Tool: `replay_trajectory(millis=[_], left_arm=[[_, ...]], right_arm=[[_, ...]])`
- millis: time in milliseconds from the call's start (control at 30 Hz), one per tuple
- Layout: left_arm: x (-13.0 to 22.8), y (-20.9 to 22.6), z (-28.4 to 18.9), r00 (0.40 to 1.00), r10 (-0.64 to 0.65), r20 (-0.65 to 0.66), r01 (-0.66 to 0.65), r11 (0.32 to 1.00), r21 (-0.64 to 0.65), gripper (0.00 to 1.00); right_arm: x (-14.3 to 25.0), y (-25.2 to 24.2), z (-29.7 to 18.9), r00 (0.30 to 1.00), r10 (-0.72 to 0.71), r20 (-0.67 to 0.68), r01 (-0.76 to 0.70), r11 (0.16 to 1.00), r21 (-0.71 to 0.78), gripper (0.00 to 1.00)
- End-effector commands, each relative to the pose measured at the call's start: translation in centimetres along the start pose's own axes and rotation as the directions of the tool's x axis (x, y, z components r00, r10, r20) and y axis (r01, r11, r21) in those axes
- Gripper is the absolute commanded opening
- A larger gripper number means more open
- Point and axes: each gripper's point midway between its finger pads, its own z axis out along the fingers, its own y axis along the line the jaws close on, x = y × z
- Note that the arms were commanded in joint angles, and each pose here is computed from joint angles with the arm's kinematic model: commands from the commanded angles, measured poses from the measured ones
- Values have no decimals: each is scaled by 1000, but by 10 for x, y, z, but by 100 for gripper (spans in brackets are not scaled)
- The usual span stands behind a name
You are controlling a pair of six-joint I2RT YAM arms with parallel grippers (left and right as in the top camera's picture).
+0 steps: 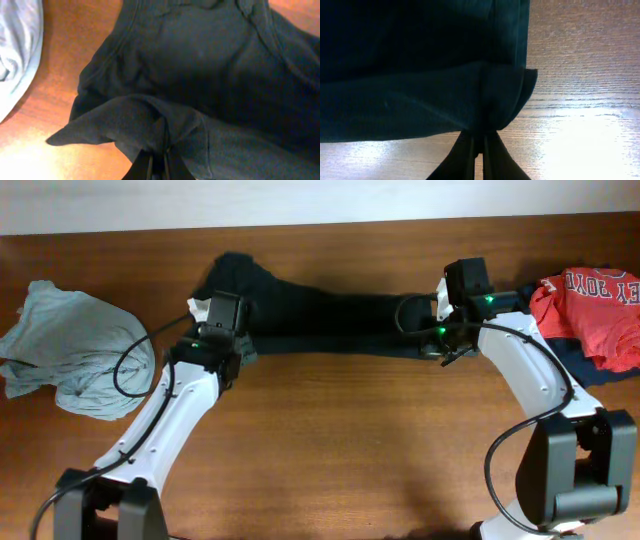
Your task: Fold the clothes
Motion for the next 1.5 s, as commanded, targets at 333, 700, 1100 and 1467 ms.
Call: replay_trajectory(millis=[333,700,1100,1467], left_arm=[[-4,2,61,998,51,45,-46,993,-105,1],[-21,-11,92,987,33,158,-17,995,-98,3],[-34,-21,97,960,226,164,-208,971,-120,69],[-111,-27,61,952,198,235,-176,978,-111,70]], right_arm=[[-5,-19,39,1000,-7,-17,9,995,104,4],[-16,-22,77,1000,-1,2,0,994,108,4],[-30,-20,60,999,18,30,-21,995,100,78],[-82,-4,3,983,-21,184,8,997,74,89]])
